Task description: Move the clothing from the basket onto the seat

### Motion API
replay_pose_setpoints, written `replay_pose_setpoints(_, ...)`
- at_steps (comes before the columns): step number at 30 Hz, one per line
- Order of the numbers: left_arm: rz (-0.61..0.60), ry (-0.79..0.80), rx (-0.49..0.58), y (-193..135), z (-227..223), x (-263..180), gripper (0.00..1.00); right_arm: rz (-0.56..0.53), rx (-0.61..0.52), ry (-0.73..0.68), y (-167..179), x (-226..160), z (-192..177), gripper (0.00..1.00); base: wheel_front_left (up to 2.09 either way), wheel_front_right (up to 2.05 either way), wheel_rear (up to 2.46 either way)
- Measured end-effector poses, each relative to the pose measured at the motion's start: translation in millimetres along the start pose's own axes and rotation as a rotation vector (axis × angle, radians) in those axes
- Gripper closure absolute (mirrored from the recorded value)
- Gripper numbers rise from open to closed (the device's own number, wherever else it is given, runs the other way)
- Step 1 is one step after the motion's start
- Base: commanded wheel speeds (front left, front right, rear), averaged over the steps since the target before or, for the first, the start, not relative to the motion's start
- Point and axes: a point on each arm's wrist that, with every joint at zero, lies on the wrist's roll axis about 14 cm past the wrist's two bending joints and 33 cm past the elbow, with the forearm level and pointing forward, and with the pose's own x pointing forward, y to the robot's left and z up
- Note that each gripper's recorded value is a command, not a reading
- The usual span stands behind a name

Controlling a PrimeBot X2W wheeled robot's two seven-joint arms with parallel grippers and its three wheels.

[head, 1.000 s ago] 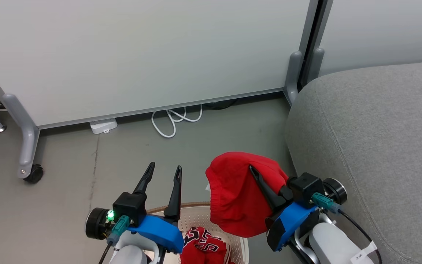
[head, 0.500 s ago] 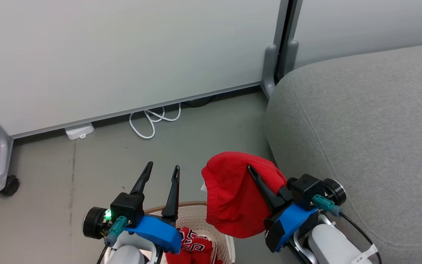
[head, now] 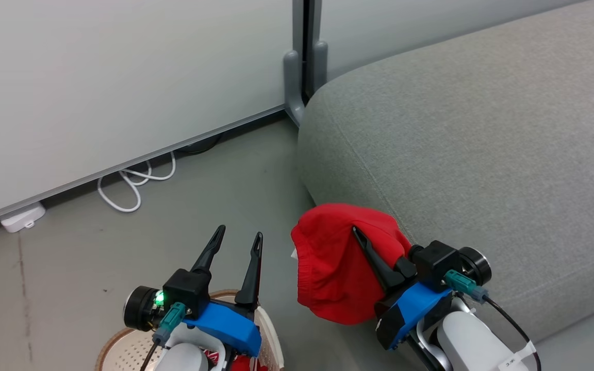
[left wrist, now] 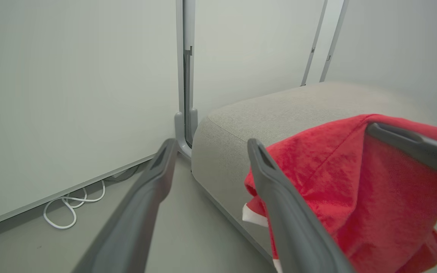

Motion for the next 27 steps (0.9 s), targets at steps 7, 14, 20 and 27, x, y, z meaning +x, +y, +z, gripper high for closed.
replay_pose_setpoints(7,-0.095,0.019,-0.010,-28,-8,18,0.00,-0.092,0.002,0.007,-26,-18,-2,1.00,0.00,0.00,0.00)
replay_pose_setpoints(14,-0.178,0.033,-0.017,-52,-14,31,0.00,-0.165,0.005,0.010,-44,-34,-2,1.00,0.00,0.00,0.00)
replay_pose_setpoints(20,-0.235,0.048,-0.028,-69,-20,36,0.00,-0.219,0.012,0.015,-56,-48,-5,1.00,0.00,0.00,0.00)
replay_pose_setpoints(27,-0.269,0.057,-0.028,-75,-24,41,0.00,-0.261,0.021,0.022,-65,-55,-9,1.00,0.00,0.00,0.00)
